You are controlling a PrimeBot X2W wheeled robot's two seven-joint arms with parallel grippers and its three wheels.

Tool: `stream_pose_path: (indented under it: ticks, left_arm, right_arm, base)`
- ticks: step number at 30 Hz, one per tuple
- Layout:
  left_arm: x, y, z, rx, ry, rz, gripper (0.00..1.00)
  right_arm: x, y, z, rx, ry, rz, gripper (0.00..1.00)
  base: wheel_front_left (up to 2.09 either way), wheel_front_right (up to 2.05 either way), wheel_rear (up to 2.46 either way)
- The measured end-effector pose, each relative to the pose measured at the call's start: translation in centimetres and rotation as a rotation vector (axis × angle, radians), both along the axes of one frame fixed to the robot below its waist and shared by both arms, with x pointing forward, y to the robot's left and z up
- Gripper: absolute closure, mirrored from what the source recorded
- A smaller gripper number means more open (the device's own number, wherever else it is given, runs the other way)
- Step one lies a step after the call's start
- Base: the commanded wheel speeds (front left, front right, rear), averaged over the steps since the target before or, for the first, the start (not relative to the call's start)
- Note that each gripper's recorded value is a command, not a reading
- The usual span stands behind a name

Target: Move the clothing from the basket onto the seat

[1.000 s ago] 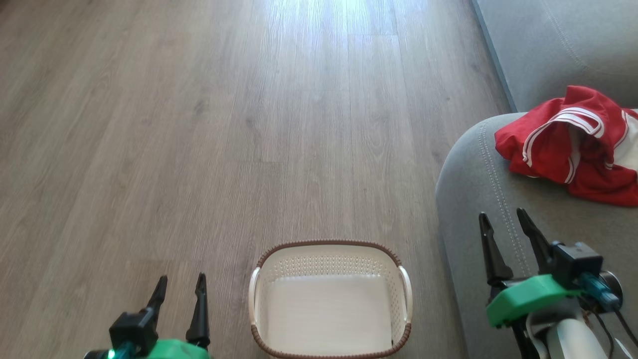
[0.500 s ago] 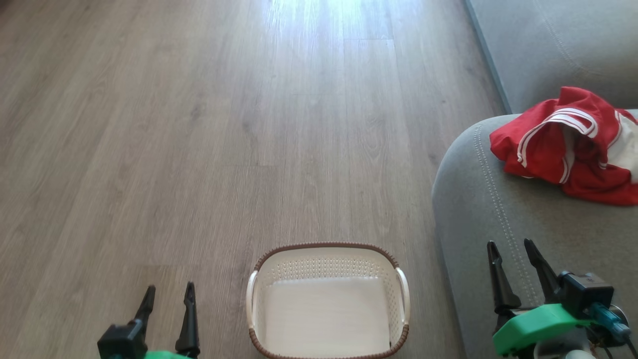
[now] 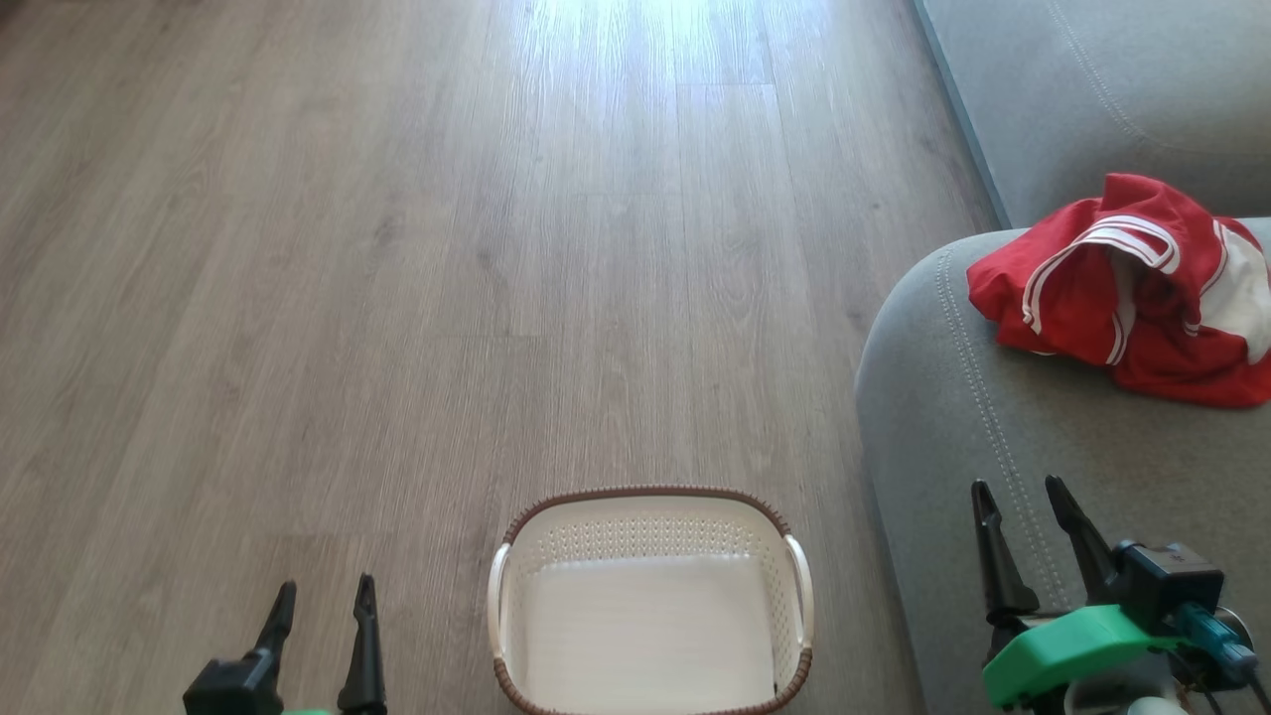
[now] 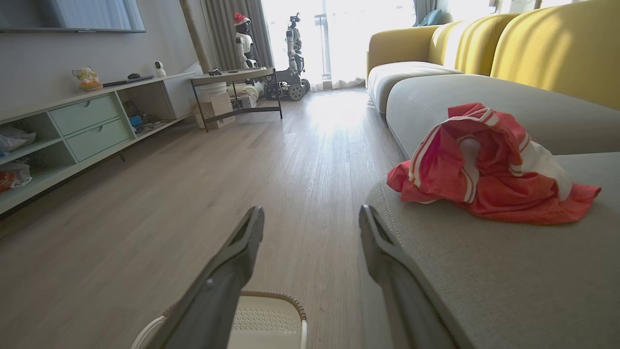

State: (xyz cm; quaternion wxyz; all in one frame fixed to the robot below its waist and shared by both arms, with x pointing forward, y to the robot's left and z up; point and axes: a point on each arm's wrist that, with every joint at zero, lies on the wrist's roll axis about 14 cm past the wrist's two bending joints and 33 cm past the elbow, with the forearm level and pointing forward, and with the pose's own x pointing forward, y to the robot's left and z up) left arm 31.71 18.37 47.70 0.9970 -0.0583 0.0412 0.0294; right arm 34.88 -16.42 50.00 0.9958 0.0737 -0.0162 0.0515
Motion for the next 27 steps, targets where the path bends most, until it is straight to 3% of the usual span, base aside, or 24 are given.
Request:
stream_pose_path:
  ticks: [27]
  left_arm:
    - [-0.47,0.42,-0.81,-0.003,0.023,0.024,0.0]
  right_arm:
    - [0.29,0.33,-0.43,-0.005,0.014,0.011,0.0]
  base:
    - [0.0,0.0,0.0]
